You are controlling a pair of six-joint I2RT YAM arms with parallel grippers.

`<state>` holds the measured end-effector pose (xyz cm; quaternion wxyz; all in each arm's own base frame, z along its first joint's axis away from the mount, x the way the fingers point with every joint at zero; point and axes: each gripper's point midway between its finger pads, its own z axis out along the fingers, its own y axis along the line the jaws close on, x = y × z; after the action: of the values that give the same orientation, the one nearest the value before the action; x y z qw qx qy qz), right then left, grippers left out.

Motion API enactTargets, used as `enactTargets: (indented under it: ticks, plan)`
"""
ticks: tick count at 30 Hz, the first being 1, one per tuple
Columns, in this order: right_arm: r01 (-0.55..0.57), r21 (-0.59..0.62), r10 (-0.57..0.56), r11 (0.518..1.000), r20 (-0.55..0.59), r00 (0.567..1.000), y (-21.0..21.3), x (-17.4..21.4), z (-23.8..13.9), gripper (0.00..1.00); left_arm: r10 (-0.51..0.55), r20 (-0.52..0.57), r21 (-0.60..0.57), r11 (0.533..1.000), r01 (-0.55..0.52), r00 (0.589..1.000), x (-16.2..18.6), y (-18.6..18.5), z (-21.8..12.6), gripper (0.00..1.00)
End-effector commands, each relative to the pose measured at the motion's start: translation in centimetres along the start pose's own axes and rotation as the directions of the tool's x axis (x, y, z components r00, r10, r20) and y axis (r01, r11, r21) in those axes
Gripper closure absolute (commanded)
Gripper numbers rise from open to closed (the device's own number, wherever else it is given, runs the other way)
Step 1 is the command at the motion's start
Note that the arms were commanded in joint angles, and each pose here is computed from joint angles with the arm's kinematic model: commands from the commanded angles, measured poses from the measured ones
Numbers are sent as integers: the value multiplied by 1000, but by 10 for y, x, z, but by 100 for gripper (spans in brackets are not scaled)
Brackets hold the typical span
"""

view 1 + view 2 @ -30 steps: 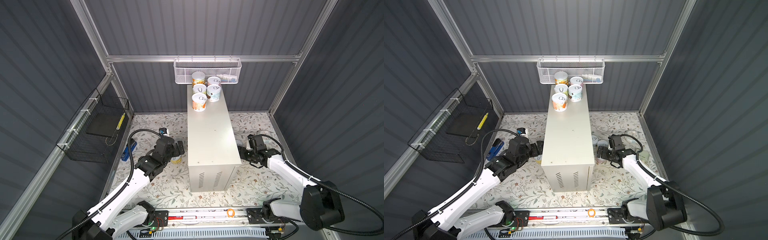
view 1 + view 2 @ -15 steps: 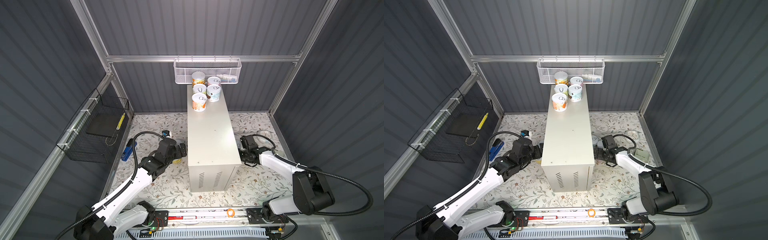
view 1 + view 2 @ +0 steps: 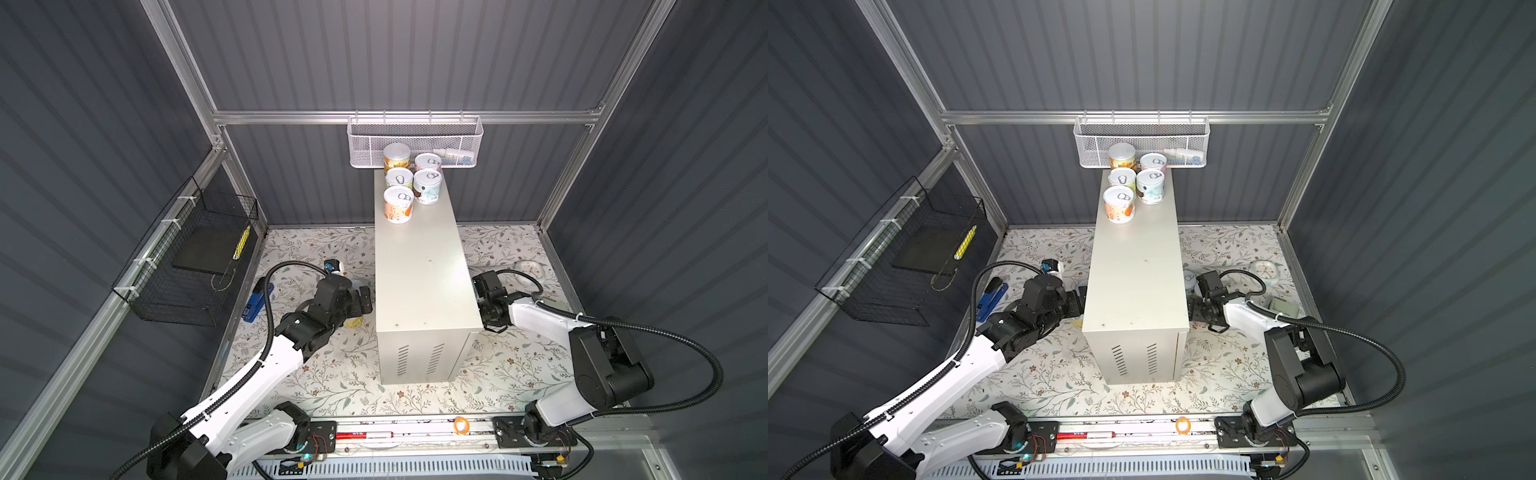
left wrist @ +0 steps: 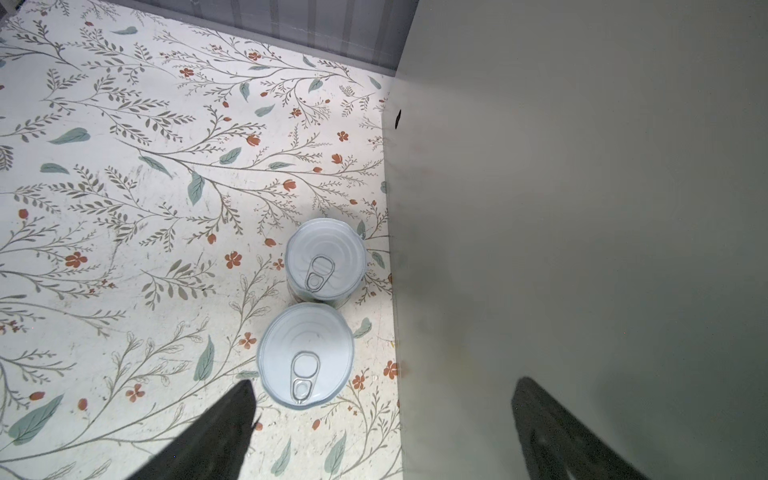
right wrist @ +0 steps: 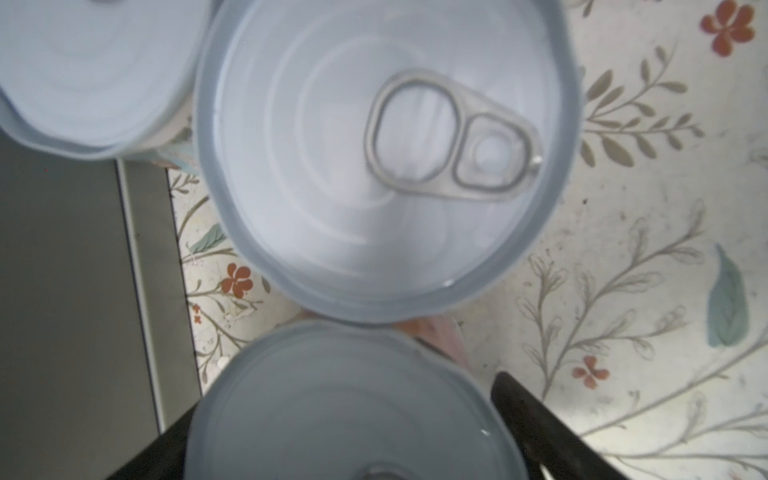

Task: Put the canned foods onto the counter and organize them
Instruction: 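Grasp the pink-labelled floor can with the right gripper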

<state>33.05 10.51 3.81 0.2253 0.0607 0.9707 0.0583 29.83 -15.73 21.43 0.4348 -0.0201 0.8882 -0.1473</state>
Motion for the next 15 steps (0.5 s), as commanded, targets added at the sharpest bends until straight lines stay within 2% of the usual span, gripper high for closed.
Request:
enactTargets:
  ticks: [1,15]
  plan:
    - [13,17,-13,1000,30,999,2,-11,0,11,16,15,-3,1000,-16,1000,-11,-1,-5,3]
    - [11,61,-11,998,3,1000,-8,3,9,16,27,10,7,1000,-27,1000,-11,-5,-3,3]
